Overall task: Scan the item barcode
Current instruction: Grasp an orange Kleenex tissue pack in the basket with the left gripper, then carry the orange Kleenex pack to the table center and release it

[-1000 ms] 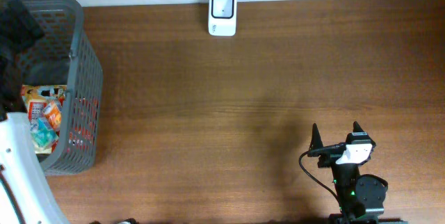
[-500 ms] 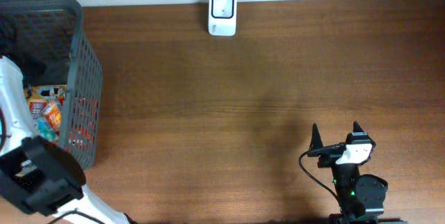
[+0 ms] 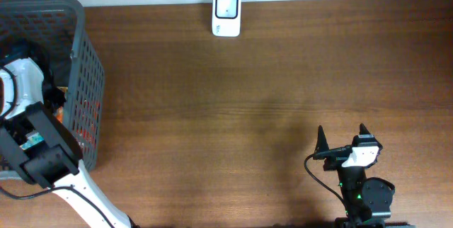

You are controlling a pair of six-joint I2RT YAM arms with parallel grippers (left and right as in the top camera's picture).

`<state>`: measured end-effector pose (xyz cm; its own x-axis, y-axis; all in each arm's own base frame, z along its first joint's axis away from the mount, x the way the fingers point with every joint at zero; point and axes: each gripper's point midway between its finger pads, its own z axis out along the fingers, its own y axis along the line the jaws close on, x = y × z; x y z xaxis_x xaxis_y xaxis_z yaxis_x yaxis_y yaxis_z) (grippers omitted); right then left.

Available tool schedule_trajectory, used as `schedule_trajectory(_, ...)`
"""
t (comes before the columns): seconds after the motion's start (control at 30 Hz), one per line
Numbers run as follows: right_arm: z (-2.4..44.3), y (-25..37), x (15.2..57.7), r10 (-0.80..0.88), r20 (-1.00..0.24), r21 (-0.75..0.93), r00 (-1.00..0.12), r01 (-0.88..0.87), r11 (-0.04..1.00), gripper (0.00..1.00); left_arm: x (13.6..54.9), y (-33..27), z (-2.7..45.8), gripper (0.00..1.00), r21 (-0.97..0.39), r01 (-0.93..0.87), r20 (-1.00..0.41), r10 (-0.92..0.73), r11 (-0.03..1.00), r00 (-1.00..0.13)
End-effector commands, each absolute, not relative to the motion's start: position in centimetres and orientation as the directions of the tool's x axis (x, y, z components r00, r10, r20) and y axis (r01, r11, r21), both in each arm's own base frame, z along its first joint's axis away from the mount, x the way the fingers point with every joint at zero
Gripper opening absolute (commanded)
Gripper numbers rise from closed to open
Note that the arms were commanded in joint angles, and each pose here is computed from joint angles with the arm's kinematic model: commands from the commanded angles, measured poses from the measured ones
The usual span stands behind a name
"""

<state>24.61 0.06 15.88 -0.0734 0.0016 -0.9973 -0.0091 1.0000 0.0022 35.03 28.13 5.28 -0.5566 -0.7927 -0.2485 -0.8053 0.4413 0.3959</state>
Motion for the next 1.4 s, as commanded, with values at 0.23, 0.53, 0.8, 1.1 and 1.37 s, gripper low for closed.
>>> schedule_trajectory(0.23, 15.6, -0.2, 24.6, 0.010, -0.997, 0.010, -0.077, 0.003, 1.000, 0.99, 36.1, 29.1, 8.8, 0.00, 0.366, -0.826, -0.261, -0.805, 0.428, -0.533)
schedule_trajectory(0.53, 15.6, -0.2, 24.6, 0.010, -0.997, 0.010, -0.077, 0.003, 1.000, 0.99, 37.3, 25.7, 17.8, 0.93, 0.153, -0.855, -0.263, -0.814, 0.495, -0.518)
schedule_trajectory(0.8, 15.6, -0.2, 24.6, 0.010, -0.997, 0.010, -0.077, 0.003, 1.000, 0.99, 38.3, 25.5, 5.3, 0.64, 0.176, -0.718, -0.187, -0.693, 0.674, -0.696)
schedule_trajectory(1.1, 15.6, -0.2, 24.6, 0.010, -0.997, 0.010, -0.077, 0.003, 1.000, 0.99, 41.8, 25.4, 17.7, 0.00, 0.016, -0.700, -0.373, -0.645, 0.714, -0.667)
schedule_trajectory(1.37, 15.6, -0.2, 24.6, 0.010, -0.997, 0.010, -0.077, 0.003, 1.000, 0.99, 40.3, 8.8, 44.4, 0.00, -0.308, -0.230, -0.797, -0.382, 0.923, -0.468)
